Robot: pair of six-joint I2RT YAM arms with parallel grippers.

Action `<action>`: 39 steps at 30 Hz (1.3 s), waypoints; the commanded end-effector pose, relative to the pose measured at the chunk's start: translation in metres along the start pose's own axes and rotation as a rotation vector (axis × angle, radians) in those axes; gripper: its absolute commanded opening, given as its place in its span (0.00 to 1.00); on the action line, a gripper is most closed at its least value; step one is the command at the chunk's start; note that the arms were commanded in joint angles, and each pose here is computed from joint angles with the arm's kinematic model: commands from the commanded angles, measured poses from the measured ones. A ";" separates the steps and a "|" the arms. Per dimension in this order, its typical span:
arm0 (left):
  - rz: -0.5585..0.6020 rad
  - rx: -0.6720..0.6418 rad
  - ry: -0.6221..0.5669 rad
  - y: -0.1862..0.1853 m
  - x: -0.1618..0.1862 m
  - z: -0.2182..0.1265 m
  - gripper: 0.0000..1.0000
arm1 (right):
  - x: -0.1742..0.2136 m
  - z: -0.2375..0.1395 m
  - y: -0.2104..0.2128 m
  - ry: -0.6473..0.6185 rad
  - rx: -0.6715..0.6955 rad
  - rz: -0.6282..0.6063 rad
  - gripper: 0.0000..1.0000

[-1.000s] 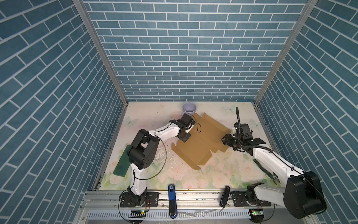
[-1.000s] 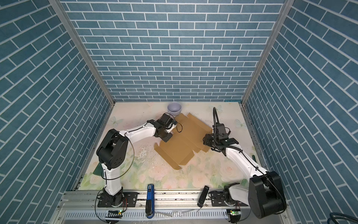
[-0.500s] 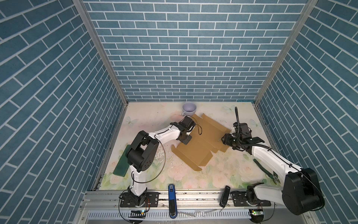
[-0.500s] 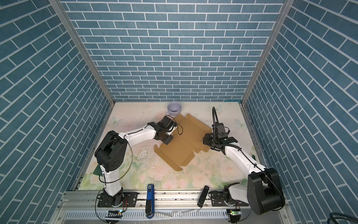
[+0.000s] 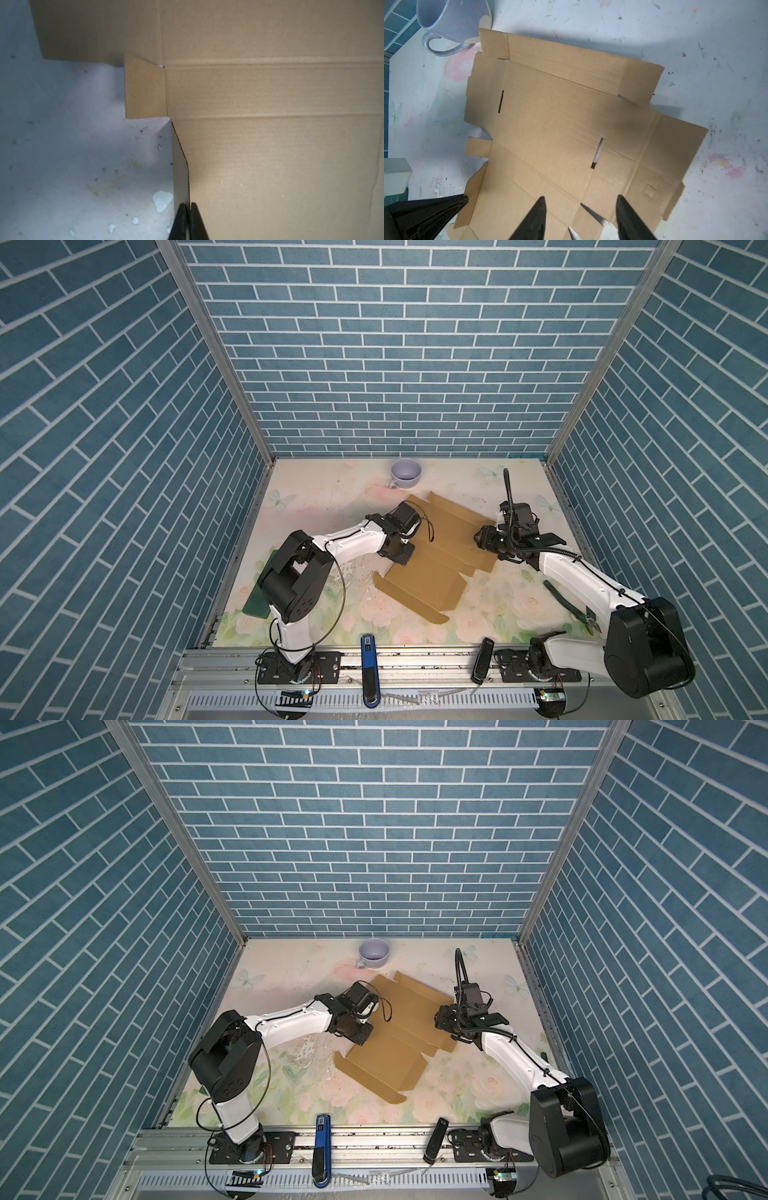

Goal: Fold the paper box

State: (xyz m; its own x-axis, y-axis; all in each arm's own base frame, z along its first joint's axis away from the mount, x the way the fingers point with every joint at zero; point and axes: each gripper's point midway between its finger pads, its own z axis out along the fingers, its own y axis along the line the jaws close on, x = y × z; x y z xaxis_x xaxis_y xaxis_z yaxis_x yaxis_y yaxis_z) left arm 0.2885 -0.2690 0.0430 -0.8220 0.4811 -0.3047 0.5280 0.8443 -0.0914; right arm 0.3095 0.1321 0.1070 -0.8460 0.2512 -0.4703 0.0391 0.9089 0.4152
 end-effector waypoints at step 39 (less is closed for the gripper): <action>-0.223 0.200 -0.180 0.074 -0.117 0.011 0.58 | 0.055 0.044 -0.004 0.144 0.071 -0.012 0.46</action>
State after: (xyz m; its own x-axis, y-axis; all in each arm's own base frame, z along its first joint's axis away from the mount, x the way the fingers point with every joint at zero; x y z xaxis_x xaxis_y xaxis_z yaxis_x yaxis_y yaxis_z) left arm 0.4108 -0.2570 0.0496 -0.9065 0.2252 -0.3572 0.3507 0.8727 -0.3398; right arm 0.2901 0.1611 0.0560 -0.9123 0.1686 -0.3731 0.0230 0.9310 0.3643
